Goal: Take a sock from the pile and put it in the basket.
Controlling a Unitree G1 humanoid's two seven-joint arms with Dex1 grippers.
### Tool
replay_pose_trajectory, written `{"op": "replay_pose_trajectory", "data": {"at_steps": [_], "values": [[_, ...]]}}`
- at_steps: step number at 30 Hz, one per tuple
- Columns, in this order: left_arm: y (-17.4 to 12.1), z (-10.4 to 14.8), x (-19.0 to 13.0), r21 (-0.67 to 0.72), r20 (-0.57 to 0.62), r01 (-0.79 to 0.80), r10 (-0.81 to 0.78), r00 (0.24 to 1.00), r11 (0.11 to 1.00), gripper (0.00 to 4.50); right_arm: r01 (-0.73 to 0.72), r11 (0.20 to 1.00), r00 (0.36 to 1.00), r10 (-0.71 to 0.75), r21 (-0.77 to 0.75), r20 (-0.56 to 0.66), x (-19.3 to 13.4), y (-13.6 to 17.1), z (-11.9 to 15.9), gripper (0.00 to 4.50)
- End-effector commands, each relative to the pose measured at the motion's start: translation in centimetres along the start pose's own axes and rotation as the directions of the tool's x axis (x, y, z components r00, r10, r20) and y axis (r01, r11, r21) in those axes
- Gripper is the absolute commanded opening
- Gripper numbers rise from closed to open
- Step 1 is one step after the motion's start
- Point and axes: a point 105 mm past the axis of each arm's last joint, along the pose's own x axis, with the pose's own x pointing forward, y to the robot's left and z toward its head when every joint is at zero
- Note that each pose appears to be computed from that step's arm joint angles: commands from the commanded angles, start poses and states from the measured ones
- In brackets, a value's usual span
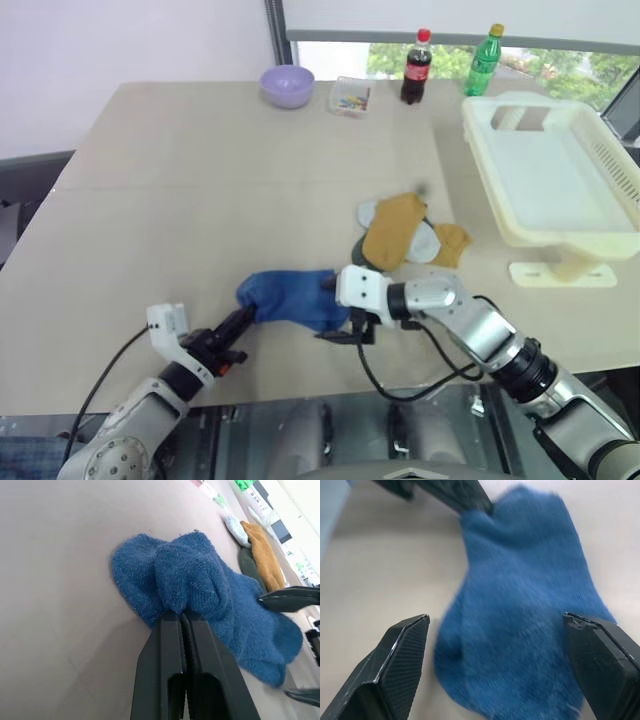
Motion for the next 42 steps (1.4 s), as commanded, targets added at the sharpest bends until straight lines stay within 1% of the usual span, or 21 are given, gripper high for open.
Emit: {"op": "replay_pose_trajectory", "data": {"at_steps": [1, 4, 7, 11, 14, 17, 18, 20, 23, 25, 28, 31, 34, 36, 40, 42], "values": [[-1.1, -2.0, -0.3, -0.035, -0.096, 0.031, -0.035, 0.995, 0.999, 0.00, 0.056, 0.993, 0.997, -0.060, -0.106, -0.039, -1.3, -1.5, -0.6, 4.40], [-1.4, -2.2, -0.2, -0.041, -0.117, 0.034, -0.039, 0.992, 0.999, 0.00, 0.079, 0.987, 0.994, -0.088, -0.139, -0.062, -2.3, -2.4, -1.2, 4.40], [-2.5, -2.5, 0.2, -0.033, -0.125, 0.062, -0.065, 0.990, 0.998, 0.00, 0.114, 0.984, 0.992, -0.121, -0.135, -0.046, -3.5, -3.4, -0.9, 4.40], [-2.8, -2.5, 0.6, -0.042, -0.119, 0.059, -0.063, 0.991, 0.997, 0.00, 0.086, 0.986, 0.995, -0.093, -0.139, -0.040, -5.0, -3.3, -0.5, 4.40], [-3.0, -2.4, 0.7, -0.049, -0.116, 0.061, -0.067, 0.991, 0.997, 0.00, 0.049, 0.994, 0.998, -0.052, -0.093, -0.033, -6.1, -2.6, 0.1, 4.40], [-3.0, -2.6, 0.8, -0.053, -0.116, 0.059, -0.065, 0.991, 0.997, 0.00, 0.037, 0.999, 0.998, -0.038, 0.028, 0.045, -6.1, -2.1, 1.9, 4.40], [-3.0, -2.6, 0.9, -0.056, -0.114, 0.057, -0.063, 0.992, 0.997, 0.00, 0.038, 0.998, 0.997, -0.042, 0.056, 0.071, -5.9, -2.0, 2.5, 4.40], [-3.1, -2.5, 1.1, -0.064, -0.110, 0.057, -0.064, 0.992, 0.996, 0.00, 0.092, 0.991, 0.989, -0.102, 0.101, 0.108, -5.1, -2.5, 3.1, 4.40], [-3.2, -2.7, 1.3, -0.065, -0.112, 0.060, -0.067, 0.991, 0.996, 0.00, 0.235, 0.963, 0.966, -0.247, 0.133, 0.082, -3.2, -3.9, 2.5, 4.40], [-3.3, -2.6, 1.3, -0.067, -0.110, 0.057, -0.064, 0.992, 0.996, 0.00, 0.330, 0.928, 0.939, -0.342, 0.171, 0.044, -2.4, -4.8, 1.8, 4.40], [-3.3, -2.6, 1.2, -0.070, -0.105, 0.055, -0.062, 0.993, 0.996, 0.00, 0.396, 0.895, 0.913, -0.407, 0.206, 0.011, -2.0, -5.0, 0.8, 4.40], [-3.3, -2.6, 1.1, -0.062, -0.107, 0.053, -0.059, 0.992, 0.997, 0.00, 0.384, 0.906, 0.923, -0.382, 0.180, -0.044, -1.5, -3.7, -1.2, 4.40], [-3.3, -2.0, 1.3, -0.045, -0.090, 0.052, -0.056, 0.994, 0.998, 0.00, 0.331, 0.939, 0.940, -0.321, 0.091, -0.112, -1.2, -2.1, -3.0, 4.40], [-3.5, -1.2, 1.5, -0.028, -0.067, 0.064, -0.066, 0.996, 0.998, 0.00, 0.348, 0.933, 0.933, -0.336, 0.087, -0.129, -1.4, -2.3, -3.5, 4.40], [-5.0, 0.9, 1.4, 0.062, -0.003, 0.143, -0.143, 0.990, 0.988, 0.00, 0.358, 0.931, 0.927, -0.346, 0.067, -0.147, -1.5, -2.6, -4.1, 4.40], [-5.0, 1.9, 1.4, 0.086, 0.041, 0.141, -0.145, 0.989, 0.986, 0.00, 0.357, 0.932, 0.927, -0.345, 0.064, -0.147, -1.5, -2.6, -4.2, 4.40]]}}
